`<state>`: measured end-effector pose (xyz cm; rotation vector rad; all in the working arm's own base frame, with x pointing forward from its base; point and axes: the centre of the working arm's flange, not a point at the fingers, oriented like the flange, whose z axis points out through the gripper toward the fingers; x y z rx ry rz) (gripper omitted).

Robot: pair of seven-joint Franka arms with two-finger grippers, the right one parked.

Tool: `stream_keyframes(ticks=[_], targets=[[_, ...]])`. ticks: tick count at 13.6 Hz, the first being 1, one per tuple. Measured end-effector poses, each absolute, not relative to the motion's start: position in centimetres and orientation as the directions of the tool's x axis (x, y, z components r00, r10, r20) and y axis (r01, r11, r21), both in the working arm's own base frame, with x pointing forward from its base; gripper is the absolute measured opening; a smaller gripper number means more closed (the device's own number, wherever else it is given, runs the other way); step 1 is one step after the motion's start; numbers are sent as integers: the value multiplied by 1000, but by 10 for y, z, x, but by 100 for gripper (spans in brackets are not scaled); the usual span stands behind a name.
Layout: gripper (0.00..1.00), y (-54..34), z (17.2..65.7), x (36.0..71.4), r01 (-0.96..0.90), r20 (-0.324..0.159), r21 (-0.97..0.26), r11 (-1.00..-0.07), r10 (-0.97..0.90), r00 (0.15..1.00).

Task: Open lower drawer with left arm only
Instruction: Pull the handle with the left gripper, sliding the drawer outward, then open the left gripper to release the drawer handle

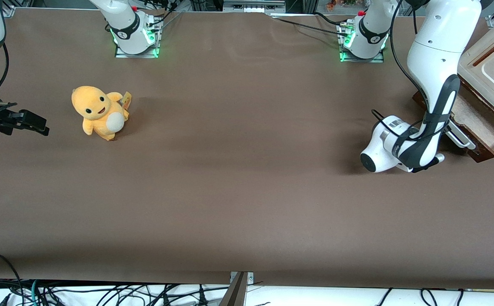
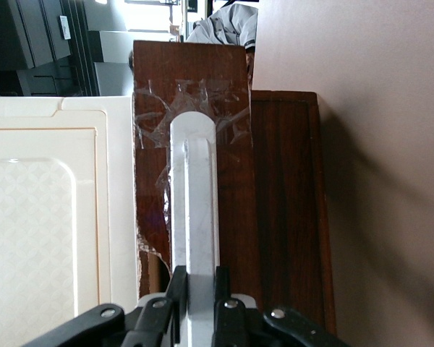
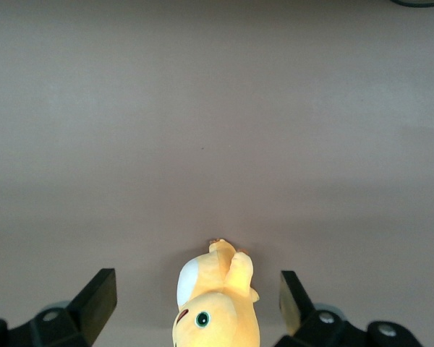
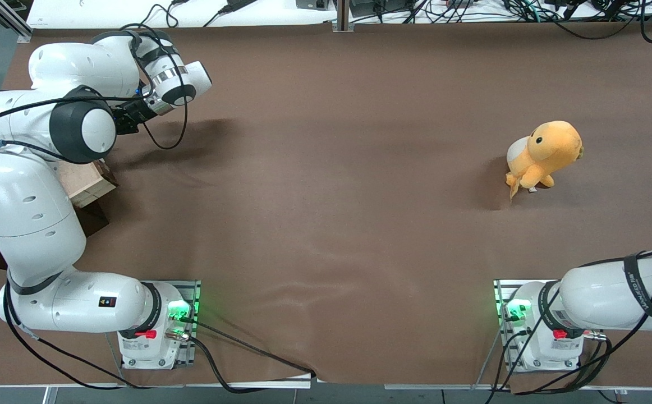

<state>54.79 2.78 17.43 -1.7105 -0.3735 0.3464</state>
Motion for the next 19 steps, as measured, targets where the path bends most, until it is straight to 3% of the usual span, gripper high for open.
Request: stream_keyframes(ticks=[2,3,6,10,14,17,19], targets=[[23,28,174,548,42,-33,-986,-164,431,902],[30,29,174,548,39,-36,-986,-163,433,901],[61,29,175,548,32,-42,-986,-162,435,900],[100,28,177,550,-8,-88,-982,-187,428,900],[100,18,195,564,-28,-181,-949,-315,468,865],[100,11,245,592,-57,-284,-882,-469,431,856],[100,1,286,603,-26,-324,-812,-583,414,850]])
